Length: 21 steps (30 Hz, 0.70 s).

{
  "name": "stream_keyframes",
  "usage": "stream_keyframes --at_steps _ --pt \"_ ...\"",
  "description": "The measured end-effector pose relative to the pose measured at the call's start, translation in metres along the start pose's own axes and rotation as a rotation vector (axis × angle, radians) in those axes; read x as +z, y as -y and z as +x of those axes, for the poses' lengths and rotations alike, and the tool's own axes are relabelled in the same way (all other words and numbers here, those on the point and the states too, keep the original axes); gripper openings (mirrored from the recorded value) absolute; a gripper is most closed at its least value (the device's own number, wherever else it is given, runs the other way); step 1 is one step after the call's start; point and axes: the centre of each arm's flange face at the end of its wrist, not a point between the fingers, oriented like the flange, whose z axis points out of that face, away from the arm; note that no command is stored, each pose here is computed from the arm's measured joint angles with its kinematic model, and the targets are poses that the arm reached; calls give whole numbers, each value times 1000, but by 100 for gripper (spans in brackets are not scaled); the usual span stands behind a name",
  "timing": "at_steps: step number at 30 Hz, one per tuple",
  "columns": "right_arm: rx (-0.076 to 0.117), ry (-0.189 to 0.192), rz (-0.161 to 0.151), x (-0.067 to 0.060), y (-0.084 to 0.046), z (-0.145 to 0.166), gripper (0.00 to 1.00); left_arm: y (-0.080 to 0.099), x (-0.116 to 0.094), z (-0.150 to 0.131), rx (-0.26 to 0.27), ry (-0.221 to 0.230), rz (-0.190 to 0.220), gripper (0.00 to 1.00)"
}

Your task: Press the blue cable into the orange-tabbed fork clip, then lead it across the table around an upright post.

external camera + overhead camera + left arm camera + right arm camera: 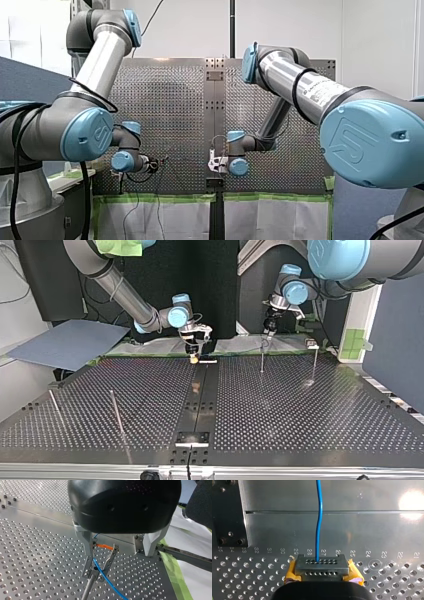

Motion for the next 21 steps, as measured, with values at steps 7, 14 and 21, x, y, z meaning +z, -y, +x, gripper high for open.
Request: stream_keyframes --at_steps 7,14,21 --pt "-2 4 1 0 -1 -3 0 5 -1 1 24 -9 20 100" --pt "-2 5 0 0 -1 -3 0 24 -1 3 59 -21 91 100" --pt "-1 6 -1 0 -2 -5 0 46 13 -6 63 6 107 100"
